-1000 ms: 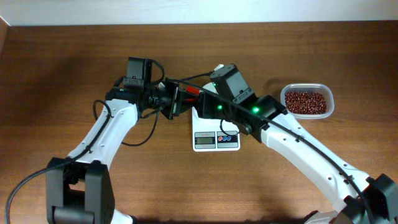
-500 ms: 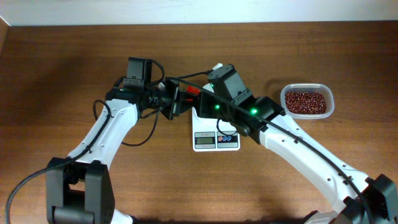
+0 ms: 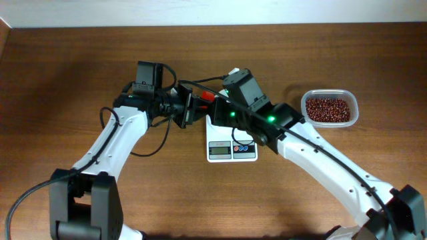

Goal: Scoop item into bowl and weigh 50g on scale
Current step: 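Grasp the scoop handle with the right gripper, release the left gripper, then move the scoop with the right gripper into the bean tub, then move the left gripper over the scale's front buttons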

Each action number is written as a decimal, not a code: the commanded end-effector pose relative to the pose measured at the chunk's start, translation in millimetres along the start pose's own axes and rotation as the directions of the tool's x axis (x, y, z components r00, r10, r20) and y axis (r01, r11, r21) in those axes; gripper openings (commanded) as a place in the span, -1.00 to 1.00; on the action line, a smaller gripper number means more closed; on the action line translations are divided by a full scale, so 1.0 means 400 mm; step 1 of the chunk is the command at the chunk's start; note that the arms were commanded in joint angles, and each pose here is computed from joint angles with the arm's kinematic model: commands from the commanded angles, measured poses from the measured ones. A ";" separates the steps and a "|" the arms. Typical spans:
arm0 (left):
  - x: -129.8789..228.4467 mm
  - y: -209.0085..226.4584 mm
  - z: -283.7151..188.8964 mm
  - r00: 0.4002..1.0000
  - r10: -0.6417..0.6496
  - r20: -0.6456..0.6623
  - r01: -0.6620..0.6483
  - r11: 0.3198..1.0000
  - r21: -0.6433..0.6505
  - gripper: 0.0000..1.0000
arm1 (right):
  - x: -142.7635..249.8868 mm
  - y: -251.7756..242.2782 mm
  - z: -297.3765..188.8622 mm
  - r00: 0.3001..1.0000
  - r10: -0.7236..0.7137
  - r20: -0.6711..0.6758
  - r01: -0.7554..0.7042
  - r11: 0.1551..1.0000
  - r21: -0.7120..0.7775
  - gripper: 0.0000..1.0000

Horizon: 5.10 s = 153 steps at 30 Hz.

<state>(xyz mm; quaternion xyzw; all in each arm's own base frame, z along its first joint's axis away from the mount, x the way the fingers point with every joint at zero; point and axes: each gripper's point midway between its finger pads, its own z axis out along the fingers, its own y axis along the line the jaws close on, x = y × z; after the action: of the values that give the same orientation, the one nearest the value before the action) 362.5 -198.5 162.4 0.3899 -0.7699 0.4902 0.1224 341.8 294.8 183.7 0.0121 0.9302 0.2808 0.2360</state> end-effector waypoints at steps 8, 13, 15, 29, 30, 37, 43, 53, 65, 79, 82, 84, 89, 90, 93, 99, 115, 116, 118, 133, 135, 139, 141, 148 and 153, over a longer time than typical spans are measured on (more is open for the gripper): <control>0.011 -0.019 -0.008 1.000 0.017 0.008 -0.017 1.000 0.014 -1.00 | -0.005 0.007 0.016 0.999 0.034 0.007 -0.034 0.999 0.003 -0.69; 0.012 -0.020 -0.008 1.000 0.017 0.005 -0.017 1.000 0.014 -0.96 | -0.014 0.015 0.016 0.999 0.032 0.021 -0.031 0.999 -0.011 -0.76; 0.012 -0.020 -0.008 1.000 0.017 0.005 -0.017 1.000 0.014 -0.95 | -0.016 0.017 0.016 0.999 0.031 0.024 -0.031 0.999 -0.014 -0.78; 0.010 -0.019 -0.008 0.999 0.048 0.010 -0.049 0.999 0.014 0.85 | -0.023 0.019 0.015 0.999 -0.031 0.036 0.032 0.999 -0.016 -0.92; 0.009 -0.020 -0.009 0.997 0.081 0.013 -0.081 0.997 0.013 0.91 | -0.023 0.019 0.015 0.998 -0.055 0.037 0.056 0.998 -0.015 -0.92; -0.010 -0.062 -0.011 0.851 0.518 0.082 -0.522 0.852 0.033 0.98 | -0.083 0.006 -0.072 0.991 -0.136 0.009 0.136 0.990 0.026 -0.92; -0.021 -0.086 -0.022 0.672 0.730 0.122 -0.738 0.675 0.027 0.95 | -0.136 -0.056 -0.199 0.974 -0.219 -0.053 0.223 0.968 0.118 -0.92; -0.028 -0.190 -0.128 0.377 0.910 0.170 -0.865 0.412 -0.287 -0.92 | -0.203 -0.333 -0.402 0.984 -0.112 -0.136 0.145 0.955 0.261 -0.92; 0.021 -0.216 -0.166 0.200 0.975 0.096 -0.664 0.207 -0.718 -0.76 | -0.214 -0.622 -0.557 0.993 0.072 -0.089 -0.014 0.845 0.535 -0.92; -0.022 -0.171 -0.082 0.218 0.976 0.009 -0.627 0.147 -0.765 -0.78 | -0.168 -0.756 -0.380 0.921 0.097 -0.377 0.117 0.855 0.506 -0.92; -0.047 -0.153 -0.059 0.242 0.970 -0.014 -0.621 0.143 -0.771 -0.79 | -0.175 -0.793 -0.327 0.914 0.108 -0.391 0.114 0.856 0.504 -0.92; -0.059 -0.143 -0.048 0.253 0.967 -0.026 -0.617 0.141 -0.774 -0.80 | -0.180 -0.812 -0.300 0.913 0.110 -0.394 0.114 0.856 0.504 -0.92; -0.072 -0.133 -0.036 0.265 0.963 -0.038 -0.614 0.138 -0.777 -0.81 | -0.160 -0.847 -0.252 0.890 0.139 -0.435 0.110 0.859 0.500 -0.92; -0.072 -0.133 -0.035 0.265 0.963 -0.038 -0.614 0.138 -0.777 -0.82 | -0.155 -0.853 -0.244 0.885 0.145 -0.442 0.109 0.860 0.499 -0.92; -0.073 -0.133 -0.035 0.265 0.963 -0.038 -0.614 0.138 -0.777 -0.81 | -0.147 -0.864 -0.229 0.877 0.155 -0.456 0.107 0.861 0.498 -0.92; -0.073 -0.132 -0.035 0.267 0.963 -0.039 -0.613 0.138 -0.778 -0.82 | -0.142 -0.884 -0.221 0.875 0.156 -0.457 0.119 0.847 0.518 -0.85; -0.071 -0.119 -0.021 0.274 0.960 -0.054 -0.623 0.135 -0.771 -0.90 | -0.154 -0.889 -0.203 0.893 0.161 -0.419 0.092 0.848 0.522 0.21; -0.069 -0.118 -0.017 0.273 0.960 -0.058 -0.625 0.131 -0.770 -0.91 | -0.167 -0.881 -0.215 0.898 0.155 -0.411 0.093 0.848 0.522 0.21; -0.069 -0.118 -0.014 0.272 0.961 -0.059 -0.626 0.130 -0.769 -0.91 | -0.208 -0.849 -0.253 0.918 0.130 -0.375 0.093 0.849 0.520 0.21; -0.056 -0.048 0.083 0.335 0.928 -0.165 -0.697 0.127 -0.706 -1.00 | -0.263 -0.676 -0.483 0.979 0.105 -0.176 0.007 0.842 0.539 0.36; -0.035 -0.025 0.096 0.342 0.917 -0.203 -0.703 0.106 -0.703 -1.00 | -0.261 -0.673 -0.488 0.979 0.106 -0.174 0.005 0.841 0.540 0.36; 0.028 0.045 0.105 0.343 0.878 -0.335 -0.721 0.017 -0.692 -1.00 | -0.262 -0.666 -0.499 0.982 0.097 -0.163 0.006 0.841 0.540 0.38; 0.060 0.065 0.100 0.345 0.862 -0.370 -0.729 -0.002 -0.684 -1.00 | -0.262 -0.670 -0.502 0.982 0.098 -0.163 0.008 0.835 0.550 0.47; 0.199 0.092 0.086 0.180 0.896 -0.406 -0.752 -0.141 -0.644 -1.00 | -0.260 -0.678 -0.507 0.981 0.100 -0.166 0.012 0.823 0.568 0.56; 0.178 0.209 0.156 0.124 0.917 -0.379 -0.778 -0.147 -0.610 -1.00 | -0.261 -0.679 -0.505 0.981 0.101 -0.167 0.013 0.823 0.568 0.98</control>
<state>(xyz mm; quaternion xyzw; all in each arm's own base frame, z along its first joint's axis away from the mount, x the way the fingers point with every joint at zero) 279.7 -280.4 152.6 -0.2564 -0.9461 0.0871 -0.1779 375.4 -52.3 219.5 0.0732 0.9917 0.0042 0.1059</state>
